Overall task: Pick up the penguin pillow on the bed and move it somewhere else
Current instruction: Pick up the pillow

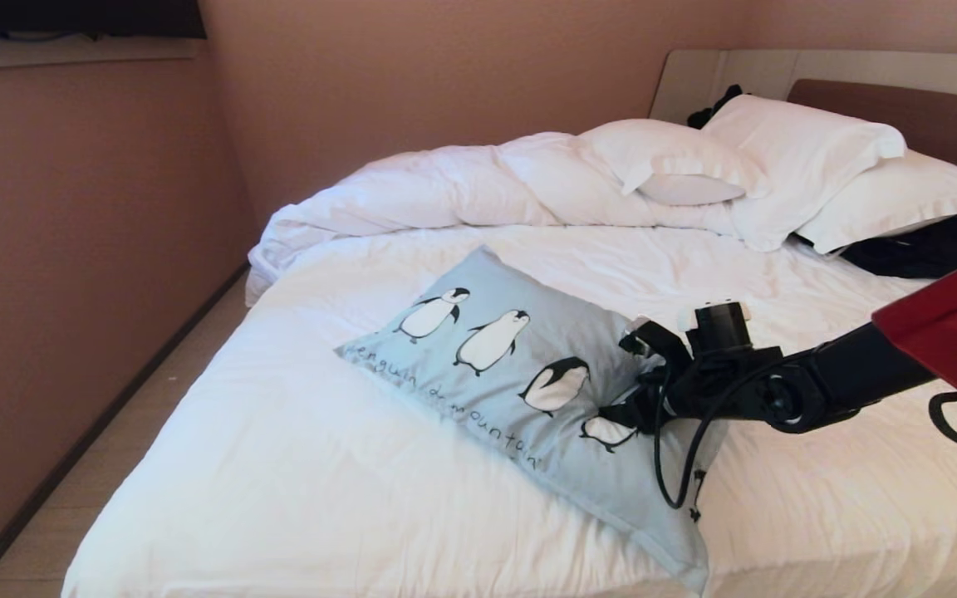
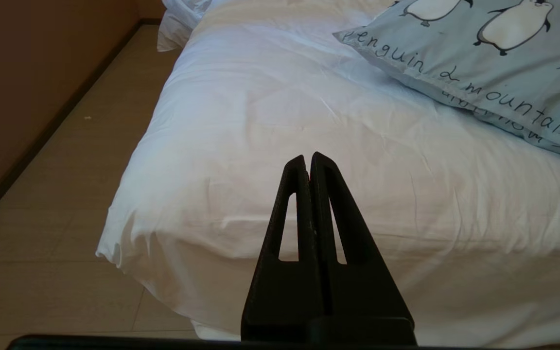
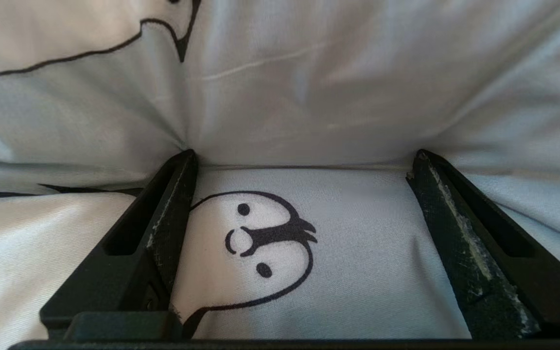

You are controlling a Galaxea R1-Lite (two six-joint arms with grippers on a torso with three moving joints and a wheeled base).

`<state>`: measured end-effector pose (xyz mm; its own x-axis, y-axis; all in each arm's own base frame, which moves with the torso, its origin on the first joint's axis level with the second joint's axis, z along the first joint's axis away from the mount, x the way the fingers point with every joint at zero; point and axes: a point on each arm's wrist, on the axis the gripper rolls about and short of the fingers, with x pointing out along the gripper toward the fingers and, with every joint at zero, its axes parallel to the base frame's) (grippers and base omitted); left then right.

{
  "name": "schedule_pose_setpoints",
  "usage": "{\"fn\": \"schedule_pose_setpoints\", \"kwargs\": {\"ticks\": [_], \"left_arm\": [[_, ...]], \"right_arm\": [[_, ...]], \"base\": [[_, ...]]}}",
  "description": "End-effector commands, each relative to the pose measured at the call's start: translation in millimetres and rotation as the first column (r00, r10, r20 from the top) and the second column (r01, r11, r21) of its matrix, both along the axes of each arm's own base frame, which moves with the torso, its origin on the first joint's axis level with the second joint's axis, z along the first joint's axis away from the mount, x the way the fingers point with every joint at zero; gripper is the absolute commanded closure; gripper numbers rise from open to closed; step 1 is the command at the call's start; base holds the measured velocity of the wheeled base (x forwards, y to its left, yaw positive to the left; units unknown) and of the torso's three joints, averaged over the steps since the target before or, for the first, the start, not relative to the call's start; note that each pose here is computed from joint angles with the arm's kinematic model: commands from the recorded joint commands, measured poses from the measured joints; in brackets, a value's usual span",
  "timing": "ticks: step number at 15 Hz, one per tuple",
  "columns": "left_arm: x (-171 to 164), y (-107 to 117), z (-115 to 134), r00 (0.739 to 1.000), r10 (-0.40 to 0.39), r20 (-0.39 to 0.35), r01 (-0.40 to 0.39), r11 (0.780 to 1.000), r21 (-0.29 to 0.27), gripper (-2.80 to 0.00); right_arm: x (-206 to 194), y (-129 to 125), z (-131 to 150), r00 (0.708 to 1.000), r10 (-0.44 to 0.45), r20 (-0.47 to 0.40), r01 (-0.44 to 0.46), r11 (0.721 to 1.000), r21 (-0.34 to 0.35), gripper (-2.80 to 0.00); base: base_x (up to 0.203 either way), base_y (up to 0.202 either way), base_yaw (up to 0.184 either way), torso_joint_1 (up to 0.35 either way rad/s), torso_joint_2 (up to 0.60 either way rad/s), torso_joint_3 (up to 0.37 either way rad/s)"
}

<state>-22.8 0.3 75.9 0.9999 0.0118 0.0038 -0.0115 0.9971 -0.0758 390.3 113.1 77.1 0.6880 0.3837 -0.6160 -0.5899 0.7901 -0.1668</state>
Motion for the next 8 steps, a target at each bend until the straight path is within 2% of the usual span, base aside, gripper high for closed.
{"fn": "schedule_pose_setpoints", "kwargs": {"ticks": [1, 7, 8], "left_arm": [[0, 0, -1, 1.000, 0.000, -0.002, 0.000, 1.000, -0.001, 0.00], [0, 0, -1, 1.000, 0.000, -0.002, 0.000, 1.000, -0.001, 0.00], [0, 0, -1, 1.000, 0.000, -0.002, 0.000, 1.000, -0.001, 0.00]], "right_arm": [[3, 0, -13, 1.000, -0.001, -0.031, 0.000, 1.000, -0.010, -2.80], [7, -3, -23, 0.999, -0.004, -0.047, 0.003, 1.000, -0.023, -2.80], [7, -5, -28, 0.999, 0.009, -0.051, -0.011, 0.999, -0.043, -2.80]], "base": [[0.000, 0.000, 0.000, 0.000, 0.00, 0.000], [0.000, 0.000, 0.000, 0.000, 0.00, 0.000], [0.000, 0.000, 0.000, 0.000, 0.00, 0.000]]}}
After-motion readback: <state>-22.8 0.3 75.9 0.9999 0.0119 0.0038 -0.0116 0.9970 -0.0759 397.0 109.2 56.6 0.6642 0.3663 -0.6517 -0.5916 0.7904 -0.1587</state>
